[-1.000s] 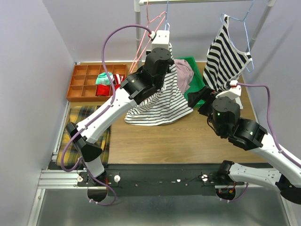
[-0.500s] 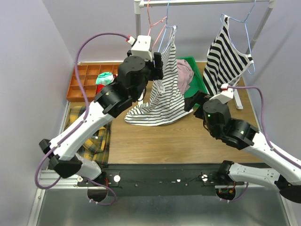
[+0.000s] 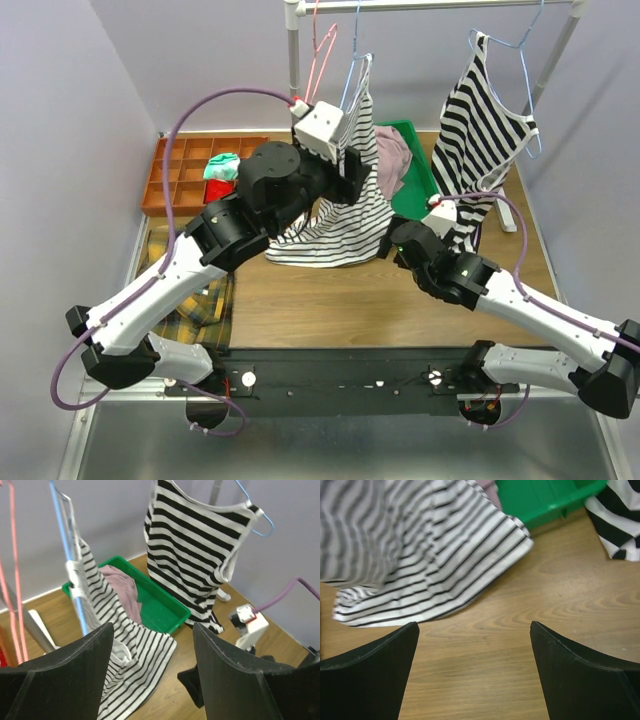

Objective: Place the tank top on the hanger

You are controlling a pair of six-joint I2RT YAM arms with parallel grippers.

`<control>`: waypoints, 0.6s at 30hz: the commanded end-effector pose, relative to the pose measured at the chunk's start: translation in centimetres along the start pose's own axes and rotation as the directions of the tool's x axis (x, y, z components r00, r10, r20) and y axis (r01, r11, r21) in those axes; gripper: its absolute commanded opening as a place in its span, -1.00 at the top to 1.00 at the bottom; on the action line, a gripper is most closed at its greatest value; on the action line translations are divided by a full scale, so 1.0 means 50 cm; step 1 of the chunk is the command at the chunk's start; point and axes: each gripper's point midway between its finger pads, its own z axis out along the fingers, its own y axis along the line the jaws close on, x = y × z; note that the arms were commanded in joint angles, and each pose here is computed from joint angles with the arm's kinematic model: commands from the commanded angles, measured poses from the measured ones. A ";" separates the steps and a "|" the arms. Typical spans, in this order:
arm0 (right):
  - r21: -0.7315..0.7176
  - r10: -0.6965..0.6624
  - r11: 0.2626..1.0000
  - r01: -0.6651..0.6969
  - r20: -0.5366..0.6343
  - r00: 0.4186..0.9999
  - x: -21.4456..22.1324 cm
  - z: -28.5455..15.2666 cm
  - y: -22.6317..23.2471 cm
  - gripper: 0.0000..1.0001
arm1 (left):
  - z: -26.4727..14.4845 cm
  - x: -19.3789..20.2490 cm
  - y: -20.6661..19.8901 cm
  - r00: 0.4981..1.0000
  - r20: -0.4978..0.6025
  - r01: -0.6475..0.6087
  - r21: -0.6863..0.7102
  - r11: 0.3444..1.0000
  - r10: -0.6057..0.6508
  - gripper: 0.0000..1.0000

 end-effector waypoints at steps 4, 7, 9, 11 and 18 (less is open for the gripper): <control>0.058 0.057 0.997 -0.051 -0.112 0.992 0.113 0.034 -0.086 -1.00 | 0.012 0.190 -0.022 0.985 -0.171 0.015 0.017 1.000 -0.012 -0.46; 0.070 0.084 0.995 -0.077 -0.100 0.991 0.116 0.037 -0.103 -1.00 | 0.012 0.273 -0.012 0.972 -0.229 0.049 -0.021 0.999 -0.052 -0.46; 0.083 0.085 0.994 -0.077 -0.095 0.992 0.119 0.039 -0.115 -1.00 | 0.013 0.332 -0.005 0.961 -0.258 0.093 -0.052 0.994 -0.104 -0.47; 0.088 0.093 0.993 -0.085 -0.092 0.991 0.121 0.040 -0.118 -1.00 | 0.017 0.357 -0.001 0.957 -0.251 0.129 -0.076 0.989 -0.144 -0.47; 0.086 0.114 0.991 -0.106 -0.101 0.988 0.152 0.043 -0.139 -1.00 | 0.033 0.474 0.012 0.927 -0.315 0.163 -0.149 0.975 -0.203 -0.48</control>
